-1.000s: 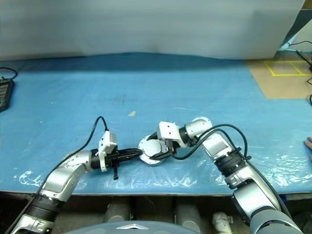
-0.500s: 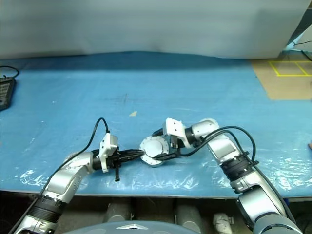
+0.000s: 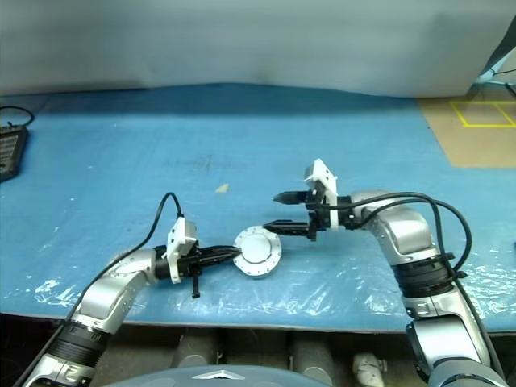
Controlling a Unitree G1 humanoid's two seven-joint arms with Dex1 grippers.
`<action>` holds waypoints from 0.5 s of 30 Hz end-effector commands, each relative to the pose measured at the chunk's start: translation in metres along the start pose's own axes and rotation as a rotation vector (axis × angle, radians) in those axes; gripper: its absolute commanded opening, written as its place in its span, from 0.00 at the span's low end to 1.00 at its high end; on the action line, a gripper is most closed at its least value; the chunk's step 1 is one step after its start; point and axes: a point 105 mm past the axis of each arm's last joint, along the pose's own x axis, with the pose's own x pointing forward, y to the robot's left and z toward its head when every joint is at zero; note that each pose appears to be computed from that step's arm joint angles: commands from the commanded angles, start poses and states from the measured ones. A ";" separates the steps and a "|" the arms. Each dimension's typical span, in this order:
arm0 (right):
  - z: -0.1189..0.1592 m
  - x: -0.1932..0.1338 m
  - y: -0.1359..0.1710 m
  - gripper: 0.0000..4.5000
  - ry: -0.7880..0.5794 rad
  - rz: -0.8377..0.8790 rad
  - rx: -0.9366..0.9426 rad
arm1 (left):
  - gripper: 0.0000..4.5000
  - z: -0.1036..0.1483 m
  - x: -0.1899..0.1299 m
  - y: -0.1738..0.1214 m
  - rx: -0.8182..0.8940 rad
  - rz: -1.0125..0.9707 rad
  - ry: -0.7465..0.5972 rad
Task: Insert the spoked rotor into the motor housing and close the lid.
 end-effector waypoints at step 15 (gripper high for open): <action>-0.066 -0.004 0.015 1.00 0.076 0.021 0.698 | 0.00 0.005 0.002 -0.003 -0.002 0.018 0.002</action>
